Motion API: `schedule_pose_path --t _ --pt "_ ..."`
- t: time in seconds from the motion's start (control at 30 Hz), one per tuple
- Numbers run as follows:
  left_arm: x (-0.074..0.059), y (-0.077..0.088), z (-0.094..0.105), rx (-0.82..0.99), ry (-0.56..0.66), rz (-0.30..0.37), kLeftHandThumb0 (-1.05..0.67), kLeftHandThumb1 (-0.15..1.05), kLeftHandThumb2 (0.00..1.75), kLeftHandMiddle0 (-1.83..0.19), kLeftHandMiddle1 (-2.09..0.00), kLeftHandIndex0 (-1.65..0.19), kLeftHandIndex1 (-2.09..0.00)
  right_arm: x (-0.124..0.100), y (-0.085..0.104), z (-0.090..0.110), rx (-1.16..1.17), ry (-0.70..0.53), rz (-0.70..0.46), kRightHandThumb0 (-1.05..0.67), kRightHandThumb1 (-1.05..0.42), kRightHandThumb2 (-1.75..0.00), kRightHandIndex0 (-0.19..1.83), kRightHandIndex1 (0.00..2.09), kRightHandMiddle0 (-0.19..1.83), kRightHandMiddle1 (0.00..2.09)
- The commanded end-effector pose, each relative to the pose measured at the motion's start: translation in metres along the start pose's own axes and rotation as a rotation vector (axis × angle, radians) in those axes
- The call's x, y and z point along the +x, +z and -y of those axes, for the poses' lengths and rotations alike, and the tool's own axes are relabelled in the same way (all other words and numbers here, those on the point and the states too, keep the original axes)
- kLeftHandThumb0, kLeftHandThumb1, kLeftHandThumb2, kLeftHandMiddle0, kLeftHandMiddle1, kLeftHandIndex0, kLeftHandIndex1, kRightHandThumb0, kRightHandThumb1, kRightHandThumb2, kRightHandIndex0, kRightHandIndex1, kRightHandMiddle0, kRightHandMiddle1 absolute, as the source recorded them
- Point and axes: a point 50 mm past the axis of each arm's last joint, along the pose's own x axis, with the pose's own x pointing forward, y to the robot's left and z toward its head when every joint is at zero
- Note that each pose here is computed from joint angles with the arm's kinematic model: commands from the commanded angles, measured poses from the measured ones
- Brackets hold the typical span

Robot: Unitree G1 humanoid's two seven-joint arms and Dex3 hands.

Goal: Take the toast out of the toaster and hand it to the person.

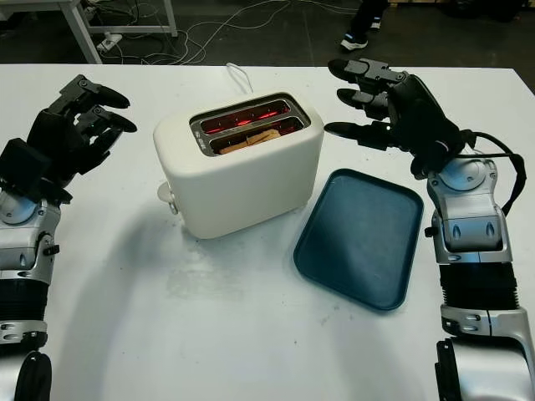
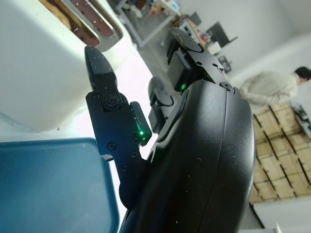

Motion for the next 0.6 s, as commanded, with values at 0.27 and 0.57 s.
schedule_pose_path --t 0.27,0.57 --pt "-0.0009 0.0011 -0.0023 -0.092 0.015 0.011 -1.05 0.88 0.00 -0.47 -1.12 -0.46 -1.04 -0.0033 -0.0017 -0.0016 0.019 -0.019 -0.004 -0.18 -0.81 -0.01 0.67 0.17 0.58 0.06" --pt "-0.0033 0.0041 -0.0031 0.005 0.054 0.016 -1.05 0.92 0.03 -1.07 -0.61 -0.94 -0.59 -0.0029 -0.0010 -0.0002 0.036 -0.014 0.000 -0.11 -0.80 0.00 0.77 0.26 0.69 0.10"
